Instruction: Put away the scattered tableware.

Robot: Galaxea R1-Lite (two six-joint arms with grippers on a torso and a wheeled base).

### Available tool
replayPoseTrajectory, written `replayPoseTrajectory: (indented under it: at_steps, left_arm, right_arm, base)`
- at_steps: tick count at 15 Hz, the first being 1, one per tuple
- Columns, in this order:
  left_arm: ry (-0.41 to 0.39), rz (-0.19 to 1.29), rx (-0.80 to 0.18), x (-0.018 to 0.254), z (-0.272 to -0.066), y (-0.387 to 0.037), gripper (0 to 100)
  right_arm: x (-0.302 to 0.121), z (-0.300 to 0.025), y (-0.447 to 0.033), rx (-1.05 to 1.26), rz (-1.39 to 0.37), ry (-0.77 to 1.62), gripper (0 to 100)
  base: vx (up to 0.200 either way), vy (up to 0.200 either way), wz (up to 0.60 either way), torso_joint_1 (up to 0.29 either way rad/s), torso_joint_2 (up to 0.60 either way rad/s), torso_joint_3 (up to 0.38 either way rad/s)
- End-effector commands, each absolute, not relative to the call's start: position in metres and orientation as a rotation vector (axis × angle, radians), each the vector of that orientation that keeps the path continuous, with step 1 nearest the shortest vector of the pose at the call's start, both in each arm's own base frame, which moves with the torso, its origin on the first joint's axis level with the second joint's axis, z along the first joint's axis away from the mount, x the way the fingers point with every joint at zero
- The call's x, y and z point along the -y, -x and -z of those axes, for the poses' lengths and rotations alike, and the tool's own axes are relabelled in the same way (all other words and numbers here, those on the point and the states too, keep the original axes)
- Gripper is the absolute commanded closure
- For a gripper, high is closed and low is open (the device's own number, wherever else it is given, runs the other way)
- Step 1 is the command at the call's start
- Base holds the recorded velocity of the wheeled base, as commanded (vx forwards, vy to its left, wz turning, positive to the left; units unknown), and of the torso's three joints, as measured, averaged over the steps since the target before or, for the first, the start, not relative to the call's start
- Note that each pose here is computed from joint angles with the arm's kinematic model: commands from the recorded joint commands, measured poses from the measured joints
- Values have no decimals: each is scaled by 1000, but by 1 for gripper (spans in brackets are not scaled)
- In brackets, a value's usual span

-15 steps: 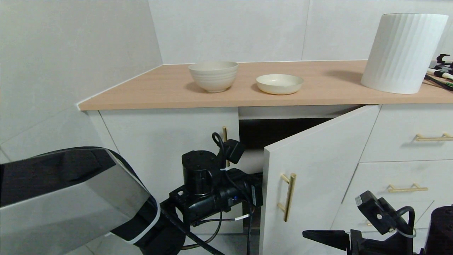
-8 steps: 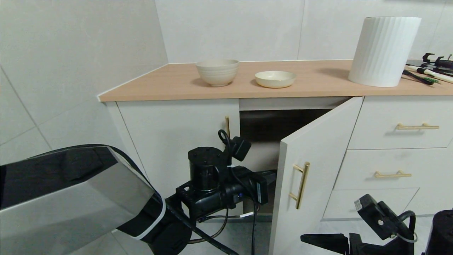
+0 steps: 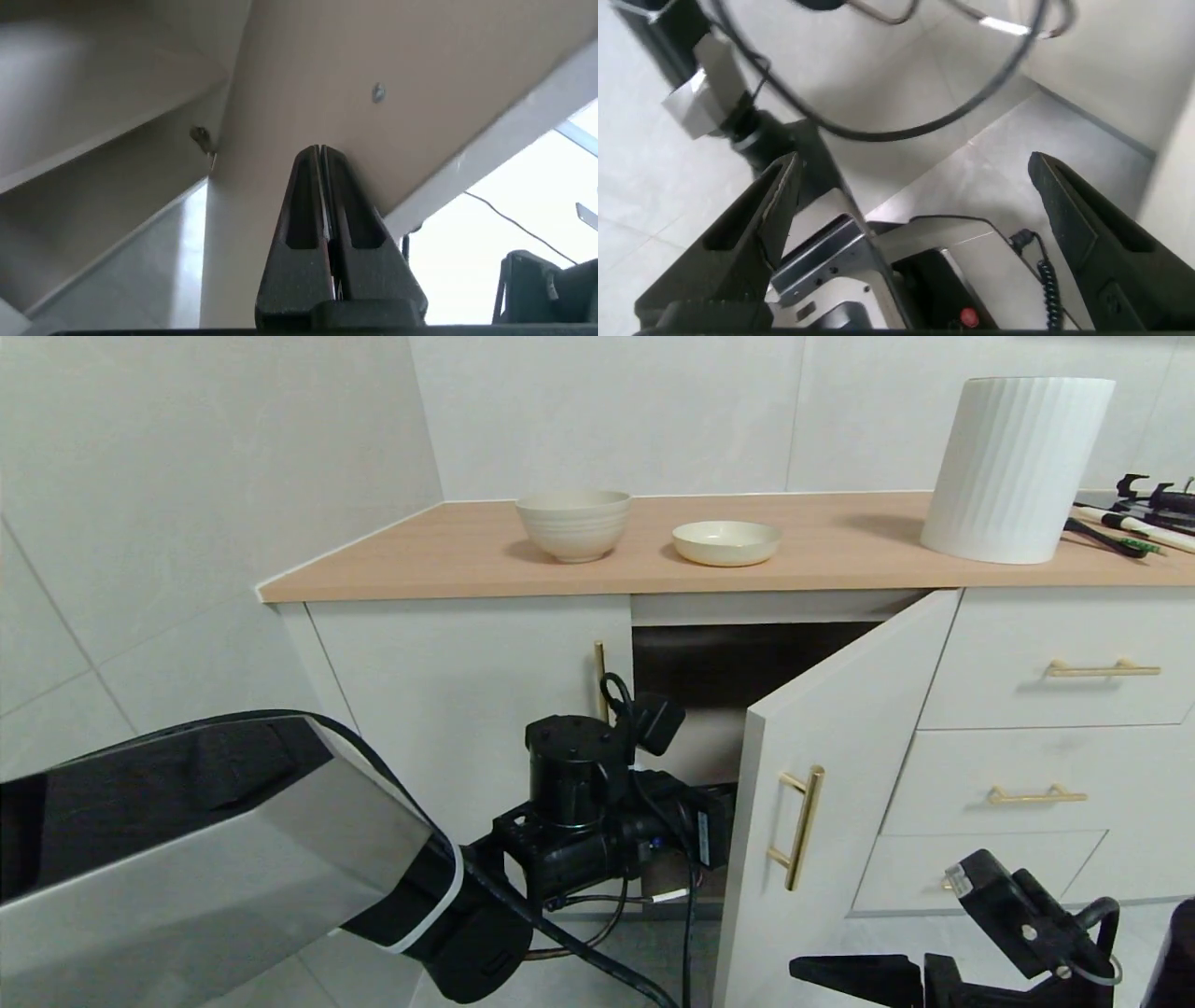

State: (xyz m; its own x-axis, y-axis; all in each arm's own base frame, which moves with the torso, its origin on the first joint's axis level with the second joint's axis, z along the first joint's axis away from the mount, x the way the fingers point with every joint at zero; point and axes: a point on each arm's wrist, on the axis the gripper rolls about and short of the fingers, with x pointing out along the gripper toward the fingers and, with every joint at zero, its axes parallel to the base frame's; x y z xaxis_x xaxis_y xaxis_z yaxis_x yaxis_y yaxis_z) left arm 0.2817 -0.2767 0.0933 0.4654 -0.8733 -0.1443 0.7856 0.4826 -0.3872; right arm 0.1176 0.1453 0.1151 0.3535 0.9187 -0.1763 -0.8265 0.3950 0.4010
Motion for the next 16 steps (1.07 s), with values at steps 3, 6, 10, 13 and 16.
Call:
replayPoseTrajectory:
  at_steps: [3, 6, 10, 13, 16]
  left_arm:
    - [273, 1206, -312, 311, -121, -228, 100]
    - [253, 1327, -291, 323, -136, -183, 100]
    - [267, 1220, -269, 287, -146, -206, 100]
    - [282, 1095, -237, 252, -155, -224, 100]
    - [290, 914, -184, 185, -173, -225, 100]
  right_arm:
    - [-137, -147, -95, -242, -1251, -300, 0]
    - [-135, -165, -75, -224, -1346, -305, 0]
    - [-135, -167, -77, -229, -1309, -305, 0]
    - [-142, -166, -92, -240, -1223, -302, 0]
    - [-157, -179, -148, -199, -1035, -313, 0]
  base:
    - [0, 0, 0, 0, 0, 0]
    - [0, 0, 0, 0, 0, 0]
    - [0, 0, 0, 0, 0, 0]
    - [0, 0, 0, 0, 0, 0]
    - [0, 0, 0, 0, 0, 0]
